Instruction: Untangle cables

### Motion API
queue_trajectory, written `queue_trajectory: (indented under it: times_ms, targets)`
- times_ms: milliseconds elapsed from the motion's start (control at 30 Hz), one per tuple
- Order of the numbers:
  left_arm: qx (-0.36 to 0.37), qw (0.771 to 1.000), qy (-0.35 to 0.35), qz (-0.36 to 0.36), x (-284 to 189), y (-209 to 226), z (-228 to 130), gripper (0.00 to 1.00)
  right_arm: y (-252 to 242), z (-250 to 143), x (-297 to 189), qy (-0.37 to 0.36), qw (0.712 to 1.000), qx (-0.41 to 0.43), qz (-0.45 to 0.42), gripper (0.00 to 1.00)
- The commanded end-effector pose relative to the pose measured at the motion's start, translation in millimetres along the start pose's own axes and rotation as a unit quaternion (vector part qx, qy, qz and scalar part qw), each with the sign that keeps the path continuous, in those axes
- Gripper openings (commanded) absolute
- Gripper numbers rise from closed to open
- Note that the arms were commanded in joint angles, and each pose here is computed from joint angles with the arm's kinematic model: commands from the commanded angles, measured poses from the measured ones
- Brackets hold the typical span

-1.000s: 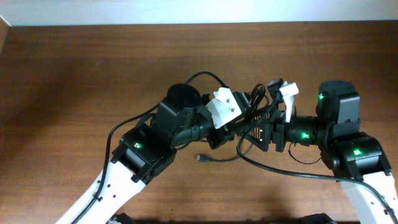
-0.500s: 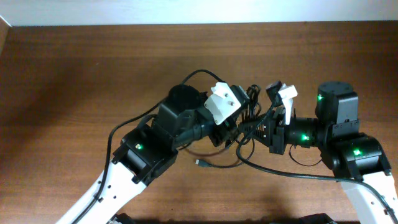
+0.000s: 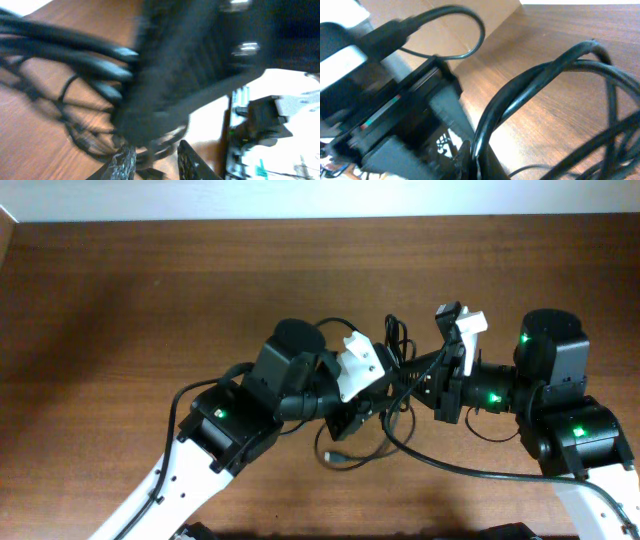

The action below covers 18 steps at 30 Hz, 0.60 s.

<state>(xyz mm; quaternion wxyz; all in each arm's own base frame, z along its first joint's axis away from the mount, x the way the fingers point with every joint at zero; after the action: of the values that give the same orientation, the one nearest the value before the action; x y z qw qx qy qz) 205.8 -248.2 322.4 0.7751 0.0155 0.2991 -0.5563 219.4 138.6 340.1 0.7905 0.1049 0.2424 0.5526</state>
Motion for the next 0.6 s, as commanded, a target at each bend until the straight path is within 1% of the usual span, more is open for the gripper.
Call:
queue_trajectory:
  times_ms: [0,133,233,333,400,433,500,567]
  targets:
    - [0.019,0.998,-0.007,-0.054,-2.7,-16.8,5.2,0.31,4.5,5.2,-1.1,-0.006,1.0,-0.011,0.004,0.04]
    - [0.019,0.999,-0.007,-0.047,-2.7,-15.1,5.3,0.35,5.0,5.2,-1.1,-0.006,1.0,-0.009,0.006,0.04]
    - [0.014,1.0,0.0,0.005,-2.2,-3.3,2.5,0.35,7.5,5.2,-1.2,-0.007,1.0,-0.009,0.016,0.04]
    - [0.009,0.997,0.008,0.077,-3.5,12.9,-0.7,0.28,11.2,5.2,-1.4,-0.007,0.999,-0.01,0.033,0.04]
    - [0.01,0.994,0.008,0.11,-4.9,20.1,-0.4,0.15,12.4,5.3,-1.4,-0.007,0.999,-0.01,0.038,0.04]
    - [0.01,0.992,0.006,0.124,-5.6,23.2,0.2,0.11,13.7,5.3,-1.5,-0.007,0.999,-0.011,0.044,0.04]
    - [0.013,0.991,0.0,0.136,-6.3,25.6,2.6,0.13,15.6,5.8,-1.7,-0.008,0.999,-0.013,0.052,0.04]
    - [0.016,0.992,-0.007,0.126,-5.6,23.3,5.5,0.17,16.5,6.1,-1.8,-0.008,0.998,-0.014,0.056,0.04]
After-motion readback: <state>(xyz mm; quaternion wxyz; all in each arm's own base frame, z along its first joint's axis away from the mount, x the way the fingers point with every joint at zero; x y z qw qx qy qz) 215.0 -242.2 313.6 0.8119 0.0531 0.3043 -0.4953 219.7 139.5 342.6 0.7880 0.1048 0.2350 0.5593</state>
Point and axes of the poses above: each gripper's point midway between its finger pads, its own x axis out along the fingers, its own y axis along the line the jaws close on, z = x × y, the point moved 6 cm from there along -x, back along the fingers, and after that the axes turned 10 degrees about -x, right-handed, at the moved point
